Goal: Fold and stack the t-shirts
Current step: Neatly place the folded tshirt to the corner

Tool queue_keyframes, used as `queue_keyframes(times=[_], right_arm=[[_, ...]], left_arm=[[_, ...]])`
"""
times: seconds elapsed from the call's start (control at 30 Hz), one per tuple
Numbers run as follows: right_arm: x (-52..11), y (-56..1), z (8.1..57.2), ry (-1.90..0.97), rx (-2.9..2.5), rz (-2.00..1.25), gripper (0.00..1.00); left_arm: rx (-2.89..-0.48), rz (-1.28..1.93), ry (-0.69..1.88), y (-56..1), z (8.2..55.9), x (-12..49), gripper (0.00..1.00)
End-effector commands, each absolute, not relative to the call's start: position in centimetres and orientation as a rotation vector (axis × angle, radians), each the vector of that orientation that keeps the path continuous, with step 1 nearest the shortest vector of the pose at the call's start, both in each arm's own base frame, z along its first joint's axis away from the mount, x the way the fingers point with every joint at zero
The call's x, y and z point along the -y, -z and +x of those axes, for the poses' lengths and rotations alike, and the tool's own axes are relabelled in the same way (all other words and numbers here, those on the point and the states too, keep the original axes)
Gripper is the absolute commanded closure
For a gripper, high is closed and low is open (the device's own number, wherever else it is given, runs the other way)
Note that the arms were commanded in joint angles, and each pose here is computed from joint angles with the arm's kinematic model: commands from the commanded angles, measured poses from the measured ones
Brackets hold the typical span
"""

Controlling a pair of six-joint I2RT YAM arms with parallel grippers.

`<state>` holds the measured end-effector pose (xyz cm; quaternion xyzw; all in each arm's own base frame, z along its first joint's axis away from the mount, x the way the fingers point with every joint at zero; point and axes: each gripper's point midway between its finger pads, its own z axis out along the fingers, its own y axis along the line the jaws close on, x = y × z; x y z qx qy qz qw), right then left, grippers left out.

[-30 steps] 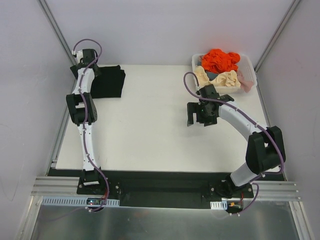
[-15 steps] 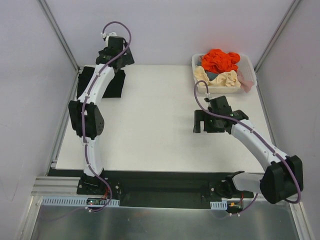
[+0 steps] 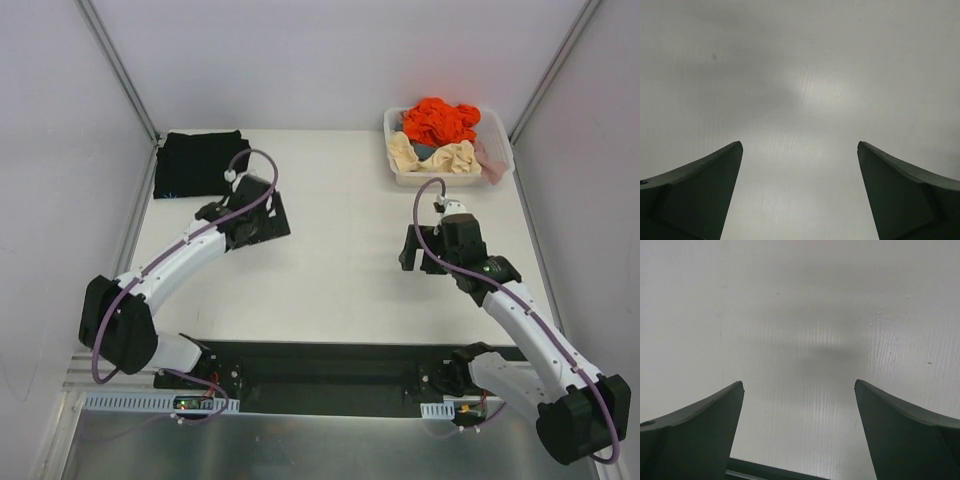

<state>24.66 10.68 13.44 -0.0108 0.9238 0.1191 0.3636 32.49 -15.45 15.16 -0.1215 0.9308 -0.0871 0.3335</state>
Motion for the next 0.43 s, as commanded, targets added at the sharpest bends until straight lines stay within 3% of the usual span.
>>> queue_keyframes(times=[0.0,0.4], right_arm=[[-9.9,-14.3,25.9,-0.292,-2.242,0.059,0.03],[-8.7,-15.3,25.8,-0.301,-2.094,0.172,0.03]], left_arm=[[-2.467,-0.501,0.153,-12.8,28.0,12.4,0.01],[-2.283,-0.523,0.06,-17.2,27.2,8.6,0.01]])
